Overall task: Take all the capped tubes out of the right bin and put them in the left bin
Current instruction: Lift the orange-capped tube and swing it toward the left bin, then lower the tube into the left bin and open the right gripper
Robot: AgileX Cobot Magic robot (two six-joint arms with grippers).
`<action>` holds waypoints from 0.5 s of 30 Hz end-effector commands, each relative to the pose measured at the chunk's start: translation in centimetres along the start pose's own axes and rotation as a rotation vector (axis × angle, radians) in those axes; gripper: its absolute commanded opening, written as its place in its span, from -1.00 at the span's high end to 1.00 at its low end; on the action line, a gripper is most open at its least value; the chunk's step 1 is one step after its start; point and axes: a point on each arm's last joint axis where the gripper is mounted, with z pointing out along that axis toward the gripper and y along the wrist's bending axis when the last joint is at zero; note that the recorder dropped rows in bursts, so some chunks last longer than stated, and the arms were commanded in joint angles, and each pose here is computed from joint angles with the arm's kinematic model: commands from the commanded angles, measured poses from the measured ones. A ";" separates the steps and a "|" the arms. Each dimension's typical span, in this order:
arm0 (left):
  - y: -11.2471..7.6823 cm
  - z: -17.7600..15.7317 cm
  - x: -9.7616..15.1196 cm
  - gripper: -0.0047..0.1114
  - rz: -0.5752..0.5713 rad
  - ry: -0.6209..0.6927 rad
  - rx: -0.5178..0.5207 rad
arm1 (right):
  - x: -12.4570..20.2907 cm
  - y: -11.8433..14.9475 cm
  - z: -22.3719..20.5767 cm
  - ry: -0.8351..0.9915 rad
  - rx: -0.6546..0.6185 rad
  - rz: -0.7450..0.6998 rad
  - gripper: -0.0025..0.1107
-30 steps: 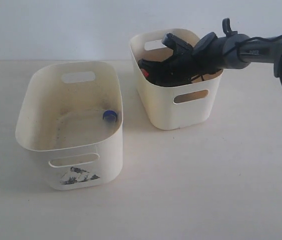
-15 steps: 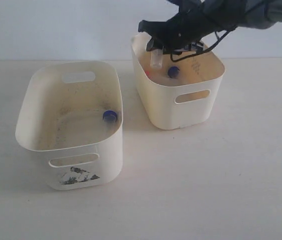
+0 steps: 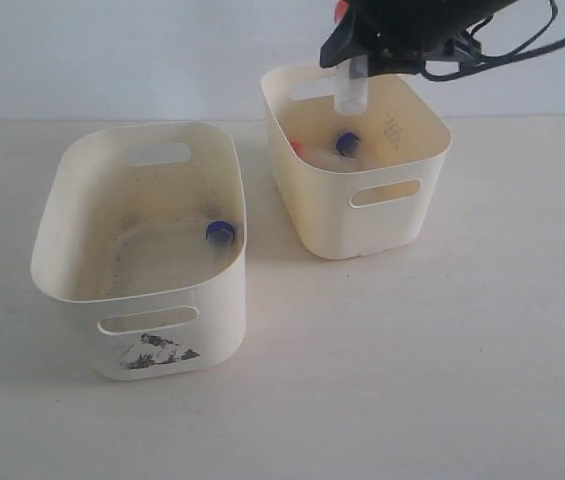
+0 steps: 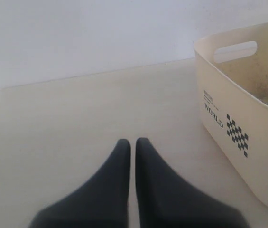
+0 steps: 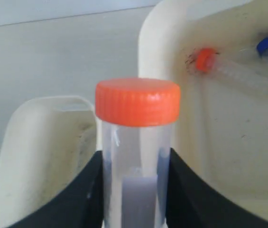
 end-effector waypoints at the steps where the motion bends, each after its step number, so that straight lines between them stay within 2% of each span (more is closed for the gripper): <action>1: 0.0 -0.1 -0.3 0.84 -0.013 -0.021 -0.001 | 3.5 3.5 -0.5 -0.014 -0.064 -0.039 0.96; 6: 0.0 -0.1 -0.3 0.84 -0.013 -0.021 -0.001 | 7.0 6.8 1.7 -0.032 -0.096 -0.099 0.96; 12: 0.0 -0.1 -0.3 0.84 -0.013 -0.021 -0.001 | 10.0 10.5 4.6 -0.137 -0.125 -0.170 0.96; 15: 0.0 -0.1 -0.3 0.84 -0.013 -0.021 -0.001 | 11.5 11.6 6.3 -0.156 -0.128 -0.200 0.96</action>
